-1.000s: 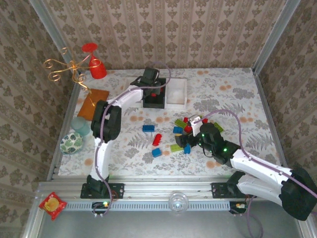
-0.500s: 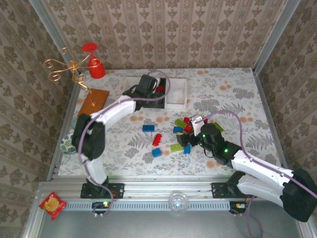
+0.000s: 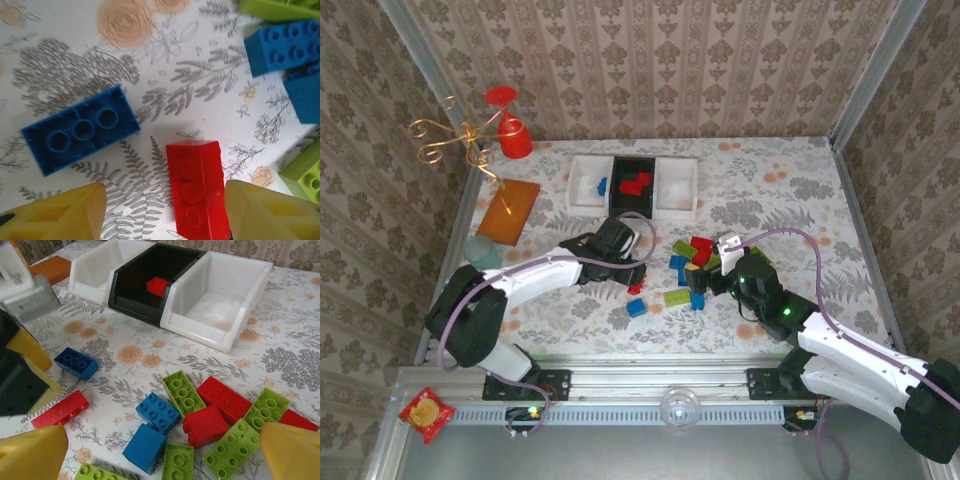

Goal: Sort the legos into containers by color
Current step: Pick up the lego from the center of the table, then place the lego in the container, then pick up the lego from the center of the table.

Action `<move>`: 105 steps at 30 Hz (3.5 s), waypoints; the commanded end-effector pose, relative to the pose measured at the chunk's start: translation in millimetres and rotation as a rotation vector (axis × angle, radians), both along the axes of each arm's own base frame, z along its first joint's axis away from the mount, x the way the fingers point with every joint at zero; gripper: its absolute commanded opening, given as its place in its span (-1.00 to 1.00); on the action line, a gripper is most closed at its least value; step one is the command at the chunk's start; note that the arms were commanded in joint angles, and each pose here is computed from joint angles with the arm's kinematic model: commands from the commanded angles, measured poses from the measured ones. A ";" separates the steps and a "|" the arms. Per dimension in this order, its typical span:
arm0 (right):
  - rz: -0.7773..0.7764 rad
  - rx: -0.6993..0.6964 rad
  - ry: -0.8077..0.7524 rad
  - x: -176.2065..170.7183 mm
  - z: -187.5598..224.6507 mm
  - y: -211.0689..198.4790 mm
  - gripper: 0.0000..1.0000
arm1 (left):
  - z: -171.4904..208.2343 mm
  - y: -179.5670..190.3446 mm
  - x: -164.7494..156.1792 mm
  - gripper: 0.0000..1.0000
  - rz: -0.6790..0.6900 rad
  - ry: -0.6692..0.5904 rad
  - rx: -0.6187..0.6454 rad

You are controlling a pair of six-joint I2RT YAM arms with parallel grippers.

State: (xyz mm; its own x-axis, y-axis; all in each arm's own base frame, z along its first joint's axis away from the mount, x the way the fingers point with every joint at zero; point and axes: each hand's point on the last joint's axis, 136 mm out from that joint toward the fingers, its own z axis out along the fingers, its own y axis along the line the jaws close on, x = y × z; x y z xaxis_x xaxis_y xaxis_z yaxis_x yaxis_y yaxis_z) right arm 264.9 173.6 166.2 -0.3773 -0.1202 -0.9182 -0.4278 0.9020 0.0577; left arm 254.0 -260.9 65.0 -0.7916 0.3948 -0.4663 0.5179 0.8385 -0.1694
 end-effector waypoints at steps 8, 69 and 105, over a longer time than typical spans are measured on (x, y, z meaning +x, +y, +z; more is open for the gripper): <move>-0.019 -0.043 0.014 3.2 -10.0 -3.8 1.00 | -20.0 -29.0 -8.8 0.14 -0.046 0.080 -0.025; -0.160 -0.042 0.142 15.5 -29.7 -25.9 0.99 | 58.0 24.4 77.2 0.87 0.171 -0.177 -0.137; -0.130 -0.027 0.140 8.7 -34.6 -25.1 1.00 | -48.3 24.3 59.6 0.49 0.224 0.018 0.139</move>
